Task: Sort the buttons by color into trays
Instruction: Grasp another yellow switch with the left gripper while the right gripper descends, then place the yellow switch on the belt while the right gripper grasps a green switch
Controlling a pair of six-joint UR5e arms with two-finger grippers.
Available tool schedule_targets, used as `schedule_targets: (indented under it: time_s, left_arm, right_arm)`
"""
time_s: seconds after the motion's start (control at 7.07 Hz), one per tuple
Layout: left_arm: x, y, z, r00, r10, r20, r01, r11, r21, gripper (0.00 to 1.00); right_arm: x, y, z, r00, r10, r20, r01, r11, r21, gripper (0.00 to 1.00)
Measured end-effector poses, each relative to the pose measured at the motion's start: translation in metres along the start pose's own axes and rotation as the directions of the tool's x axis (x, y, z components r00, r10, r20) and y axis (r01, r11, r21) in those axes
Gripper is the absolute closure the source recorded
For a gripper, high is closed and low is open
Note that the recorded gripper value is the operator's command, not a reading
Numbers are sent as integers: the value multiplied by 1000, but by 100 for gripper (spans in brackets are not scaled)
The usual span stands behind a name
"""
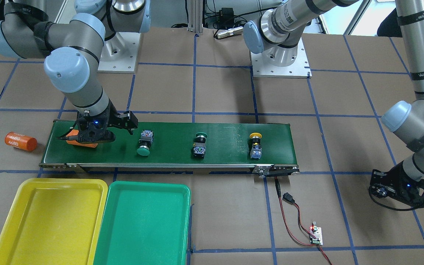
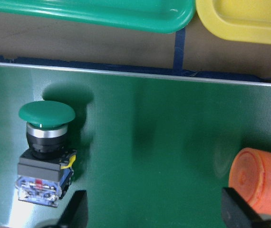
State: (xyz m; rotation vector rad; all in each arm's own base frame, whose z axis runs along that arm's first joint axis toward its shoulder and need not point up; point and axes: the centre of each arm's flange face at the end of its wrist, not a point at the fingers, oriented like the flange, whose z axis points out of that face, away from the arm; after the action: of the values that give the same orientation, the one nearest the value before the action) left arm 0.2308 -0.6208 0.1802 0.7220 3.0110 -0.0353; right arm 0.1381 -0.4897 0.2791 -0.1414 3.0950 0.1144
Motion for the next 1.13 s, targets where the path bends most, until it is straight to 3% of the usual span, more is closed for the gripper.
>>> schedule_targets:
  time_s: [0.28,0.71,0.85,1.13]
  left_arm:
    - [23,-13,-29,996,-86,-21,86,996,-8,100]
    - [141,-62,-106,957,-286,-39,284,958,-47,100]
    - [181,-65,-120,944,-328,-43,325,944,-65,100]
    - [248,-60,-113,941,-333,-60,325,939,-113,100]
  right_arm:
    - [-1,1,0,1000,2,0,-2,1000,0,0]
    - [-4,3,-1,1000,4,1,-4,1000,1,0]
    - [-4,4,1,1000,4,1,-4,1000,-2,0]
    - [-4,5,4,1000,4,2,-4,1000,-7,0]
